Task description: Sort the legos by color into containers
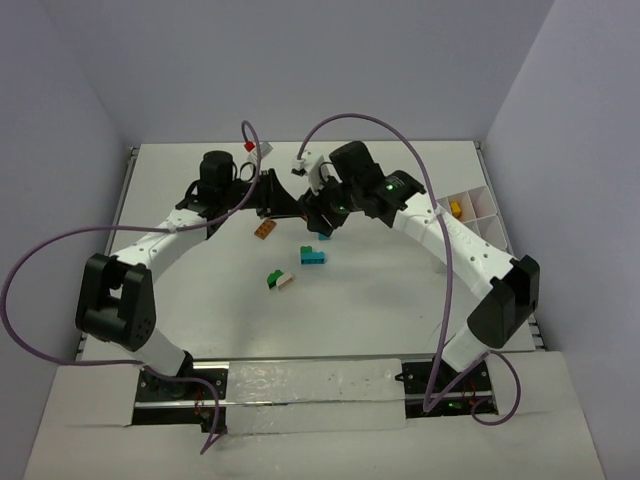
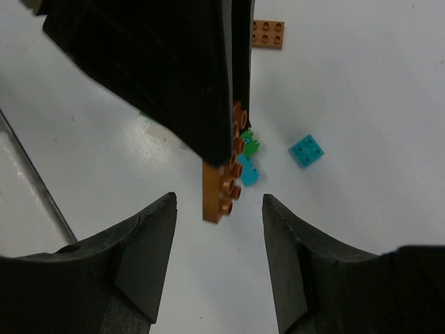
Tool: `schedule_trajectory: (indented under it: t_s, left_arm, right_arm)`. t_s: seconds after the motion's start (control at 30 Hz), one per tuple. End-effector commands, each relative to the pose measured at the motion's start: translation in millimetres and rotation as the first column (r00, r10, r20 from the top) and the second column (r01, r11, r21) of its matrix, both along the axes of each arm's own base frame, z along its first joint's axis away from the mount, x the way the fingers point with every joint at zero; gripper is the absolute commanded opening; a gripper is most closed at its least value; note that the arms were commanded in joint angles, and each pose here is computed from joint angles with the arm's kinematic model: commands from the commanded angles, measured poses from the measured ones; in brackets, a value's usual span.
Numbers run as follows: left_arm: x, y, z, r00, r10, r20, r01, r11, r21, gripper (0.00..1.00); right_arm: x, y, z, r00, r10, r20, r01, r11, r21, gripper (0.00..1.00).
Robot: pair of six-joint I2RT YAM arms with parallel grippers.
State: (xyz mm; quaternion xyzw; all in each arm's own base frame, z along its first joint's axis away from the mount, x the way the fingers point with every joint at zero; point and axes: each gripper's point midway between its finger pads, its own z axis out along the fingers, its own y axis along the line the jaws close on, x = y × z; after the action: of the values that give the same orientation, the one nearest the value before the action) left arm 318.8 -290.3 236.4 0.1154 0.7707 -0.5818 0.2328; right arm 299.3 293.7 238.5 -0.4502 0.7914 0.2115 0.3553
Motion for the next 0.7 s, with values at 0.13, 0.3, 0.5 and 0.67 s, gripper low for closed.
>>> schedule_trajectory:
  t_s: [0.13, 0.3, 0.5, 0.67]
  left_arm:
    - [-3, -6, 12, 0.999, -0.037, 0.027, 0.038, 0.998, -0.044, 0.02]
    - [-3, -7, 10, 0.999, -0.045, 0.018, 0.046, 0.998, -0.048, 0.21]
    - [15, 5, 2, 0.996, 0.043, 0.076, -0.046, 0.998, 0.04, 0.99]
    - [65, 54, -7, 0.958, 0.255, 0.129, -0.277, 0.941, 0.197, 0.99]
  right_arm:
    - [15, 8, 8, 0.996, -0.027, 0.082, 0.029, 0.999, -0.014, 0.35]
    - [18, 1, 6, 0.993, -0.056, 0.108, 0.059, 0.998, -0.029, 0.02]
    - [17, -19, 2, 0.985, -0.114, 0.128, 0.122, 0.991, -0.055, 0.0]
    - [29, -81, -20, 0.963, -0.252, 0.093, 0.262, 0.958, -0.116, 0.0]
